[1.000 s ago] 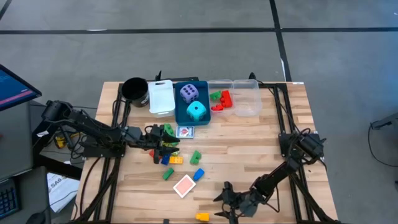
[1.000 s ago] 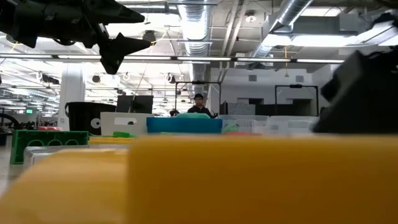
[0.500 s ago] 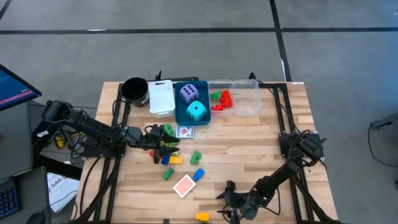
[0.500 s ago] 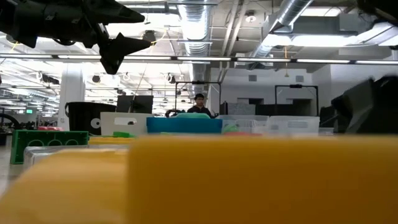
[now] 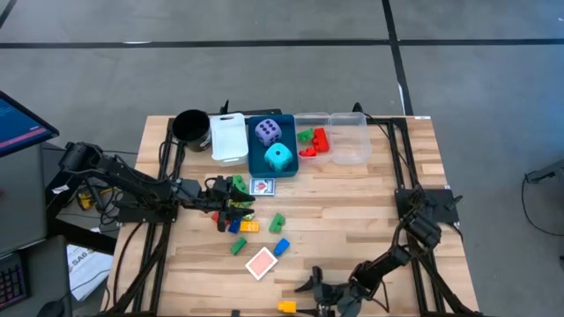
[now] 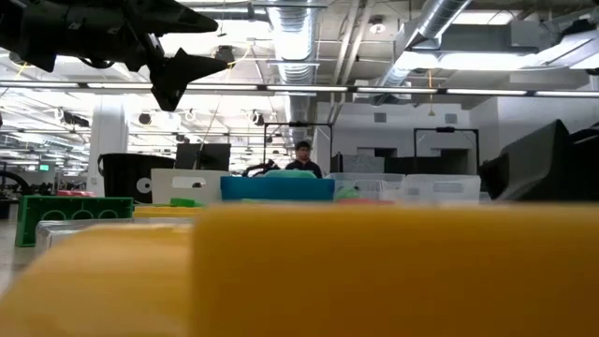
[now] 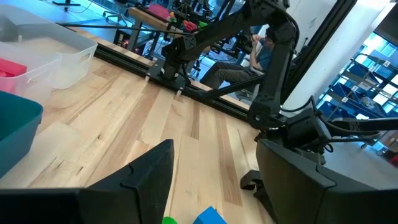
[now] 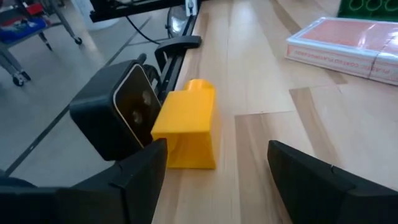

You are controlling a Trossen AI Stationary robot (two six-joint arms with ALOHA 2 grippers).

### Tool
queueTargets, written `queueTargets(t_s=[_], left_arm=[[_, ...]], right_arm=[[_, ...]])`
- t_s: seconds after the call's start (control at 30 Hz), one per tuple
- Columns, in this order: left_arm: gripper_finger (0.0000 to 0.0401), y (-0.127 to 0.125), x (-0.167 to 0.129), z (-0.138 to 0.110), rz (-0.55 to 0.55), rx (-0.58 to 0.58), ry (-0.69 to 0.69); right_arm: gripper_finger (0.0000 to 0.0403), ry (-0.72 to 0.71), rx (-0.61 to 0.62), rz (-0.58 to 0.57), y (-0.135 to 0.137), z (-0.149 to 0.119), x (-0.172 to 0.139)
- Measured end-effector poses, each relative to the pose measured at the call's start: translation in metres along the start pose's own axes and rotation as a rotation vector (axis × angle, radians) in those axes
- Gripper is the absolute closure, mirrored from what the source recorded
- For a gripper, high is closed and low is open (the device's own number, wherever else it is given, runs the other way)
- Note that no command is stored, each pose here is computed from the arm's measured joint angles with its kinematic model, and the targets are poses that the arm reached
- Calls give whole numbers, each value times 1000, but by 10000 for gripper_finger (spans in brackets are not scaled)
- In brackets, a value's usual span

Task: Pick & Place Toys
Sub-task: Put the yellow 1 stud game piece into the left transparent bin

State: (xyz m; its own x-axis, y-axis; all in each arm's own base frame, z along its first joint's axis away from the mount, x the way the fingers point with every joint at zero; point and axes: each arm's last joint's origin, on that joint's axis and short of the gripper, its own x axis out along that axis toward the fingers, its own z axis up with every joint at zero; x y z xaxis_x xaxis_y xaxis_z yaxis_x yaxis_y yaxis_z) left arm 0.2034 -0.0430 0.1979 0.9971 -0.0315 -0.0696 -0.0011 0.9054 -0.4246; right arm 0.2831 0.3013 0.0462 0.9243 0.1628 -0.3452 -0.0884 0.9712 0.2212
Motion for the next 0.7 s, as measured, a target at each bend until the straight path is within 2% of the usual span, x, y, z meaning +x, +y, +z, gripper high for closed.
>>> queueTargets(t_s=[0.33,0.7], left_arm=[[178,0,0,0,-1,-1,0],[178,0,0,0,0,0,0]], right_arm=[[129,13,-8,-38,-6,0,3],[132,-3,11,-93,-20,11,17]])
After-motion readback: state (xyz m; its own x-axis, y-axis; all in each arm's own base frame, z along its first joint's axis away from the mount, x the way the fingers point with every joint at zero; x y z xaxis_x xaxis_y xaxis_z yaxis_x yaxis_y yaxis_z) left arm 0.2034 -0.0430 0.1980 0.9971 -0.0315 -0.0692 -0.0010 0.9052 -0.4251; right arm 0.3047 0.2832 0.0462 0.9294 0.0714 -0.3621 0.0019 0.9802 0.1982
